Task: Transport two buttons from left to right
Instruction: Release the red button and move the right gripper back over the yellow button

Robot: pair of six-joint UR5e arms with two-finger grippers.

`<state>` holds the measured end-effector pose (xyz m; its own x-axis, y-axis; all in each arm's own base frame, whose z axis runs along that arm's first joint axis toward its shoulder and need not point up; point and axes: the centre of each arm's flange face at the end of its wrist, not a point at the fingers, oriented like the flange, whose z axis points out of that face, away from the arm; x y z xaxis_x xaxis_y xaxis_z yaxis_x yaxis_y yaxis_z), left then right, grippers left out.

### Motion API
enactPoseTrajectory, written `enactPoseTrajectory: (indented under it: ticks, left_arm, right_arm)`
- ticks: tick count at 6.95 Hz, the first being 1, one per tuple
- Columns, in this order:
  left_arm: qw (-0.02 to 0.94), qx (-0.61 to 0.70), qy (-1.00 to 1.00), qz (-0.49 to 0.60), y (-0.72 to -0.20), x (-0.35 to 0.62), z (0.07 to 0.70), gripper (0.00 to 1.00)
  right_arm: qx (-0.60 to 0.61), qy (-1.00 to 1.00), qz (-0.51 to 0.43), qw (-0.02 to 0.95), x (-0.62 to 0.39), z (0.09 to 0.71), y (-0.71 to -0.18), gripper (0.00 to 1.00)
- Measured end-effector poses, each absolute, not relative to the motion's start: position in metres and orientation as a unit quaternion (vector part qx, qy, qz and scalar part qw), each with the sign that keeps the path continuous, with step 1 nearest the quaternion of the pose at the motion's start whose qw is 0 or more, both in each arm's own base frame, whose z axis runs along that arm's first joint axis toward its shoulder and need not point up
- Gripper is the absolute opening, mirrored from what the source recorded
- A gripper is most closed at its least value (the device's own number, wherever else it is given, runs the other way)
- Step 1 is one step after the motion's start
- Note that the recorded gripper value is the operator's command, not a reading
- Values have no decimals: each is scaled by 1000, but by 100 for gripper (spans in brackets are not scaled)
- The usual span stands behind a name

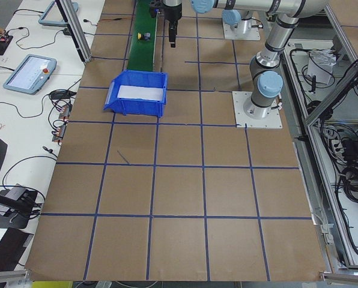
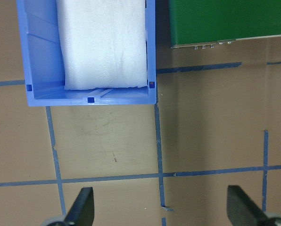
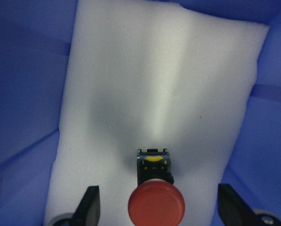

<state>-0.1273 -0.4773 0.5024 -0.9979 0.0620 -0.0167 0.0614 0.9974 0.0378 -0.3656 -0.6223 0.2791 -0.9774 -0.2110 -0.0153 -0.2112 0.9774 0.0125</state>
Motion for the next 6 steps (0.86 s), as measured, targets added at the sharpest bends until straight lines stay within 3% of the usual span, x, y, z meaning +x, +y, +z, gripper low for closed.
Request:
enactPoseTrajectory:
  ticks: [2,4,6]
  left_arm:
    - [8,31,999,19,-477,-127,502,100]
    - [8,31,999,19,-477,-127,503,100]
    - [8,30,999,19,-477,-127,502,100]
  right_arm:
    - [-101,995,-10,-4,-344,324,-621,100]
    - [-107,994,-26,-14,-254,393,-629,100]
    - [-90,996,-18,-3,-152,400,-641,100]
